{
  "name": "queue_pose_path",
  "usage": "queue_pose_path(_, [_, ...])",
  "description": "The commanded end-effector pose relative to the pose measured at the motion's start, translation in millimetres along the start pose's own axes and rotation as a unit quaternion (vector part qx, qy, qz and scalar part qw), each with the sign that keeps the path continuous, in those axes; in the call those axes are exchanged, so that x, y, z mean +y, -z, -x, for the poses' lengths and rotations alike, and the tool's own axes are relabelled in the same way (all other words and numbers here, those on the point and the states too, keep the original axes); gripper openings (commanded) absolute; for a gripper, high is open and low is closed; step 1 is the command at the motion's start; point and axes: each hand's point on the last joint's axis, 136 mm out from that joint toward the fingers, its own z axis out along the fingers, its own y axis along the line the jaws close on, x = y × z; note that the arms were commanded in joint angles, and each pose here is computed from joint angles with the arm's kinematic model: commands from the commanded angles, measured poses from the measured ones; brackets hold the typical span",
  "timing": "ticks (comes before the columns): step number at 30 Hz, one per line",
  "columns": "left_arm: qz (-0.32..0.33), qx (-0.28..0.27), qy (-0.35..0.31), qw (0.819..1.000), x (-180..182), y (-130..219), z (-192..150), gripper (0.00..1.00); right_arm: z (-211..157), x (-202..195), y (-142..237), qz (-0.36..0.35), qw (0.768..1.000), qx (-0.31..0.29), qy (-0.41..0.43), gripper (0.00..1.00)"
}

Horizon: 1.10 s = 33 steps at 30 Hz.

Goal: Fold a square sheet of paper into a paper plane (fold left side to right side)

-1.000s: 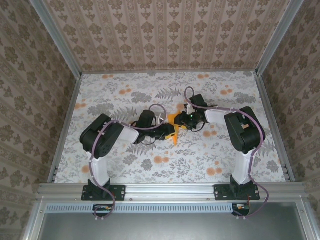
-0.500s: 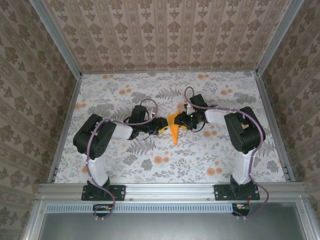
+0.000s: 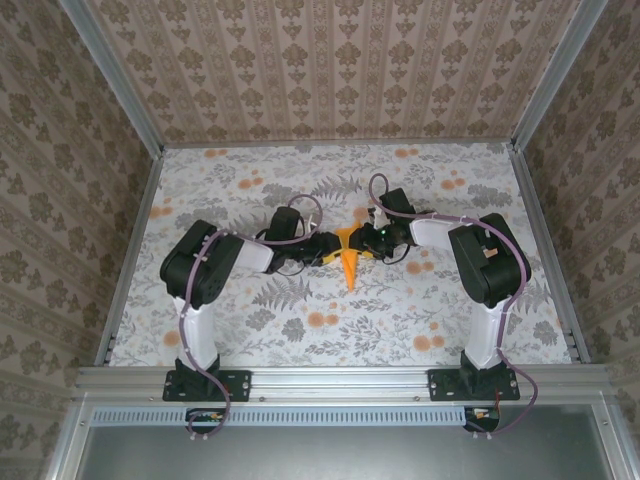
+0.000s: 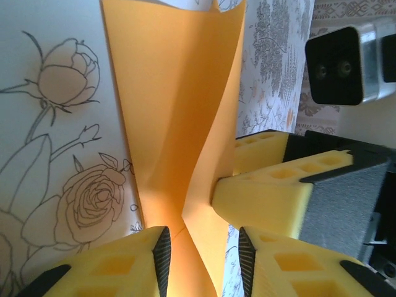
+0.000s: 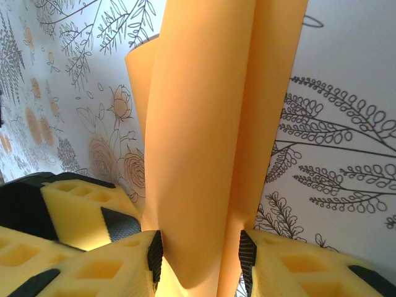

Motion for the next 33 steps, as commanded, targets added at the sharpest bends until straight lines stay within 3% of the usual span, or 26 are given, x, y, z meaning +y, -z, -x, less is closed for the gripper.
queue_pose_path(1, [-0.004,0.016,-0.004,1.0,-1.8,-7.0,-3.1,0.36,-17.2,-22.9,-11.5,-0.04,0.999,0.027,-0.015,0.42])
queue_pose_path(9, [-0.007,0.022,-0.002,1.0,-2.2,-14.7,-3.9,0.29,-18.3,-23.6,-12.2,-0.04,0.999,0.029,-0.016,0.41])
queue_pose_path(21, [0.005,0.012,-0.011,1.0,3.1,-13.2,3.7,0.02,-18.8,-22.9,-11.9,-0.04,0.999,0.033,-0.014,0.41])
queue_pose_path(33, [0.05,0.024,-0.044,0.997,15.6,-9.4,8.0,0.0,-9.2,-14.9,-2.2,-0.027,1.0,0.012,-0.005,0.44])
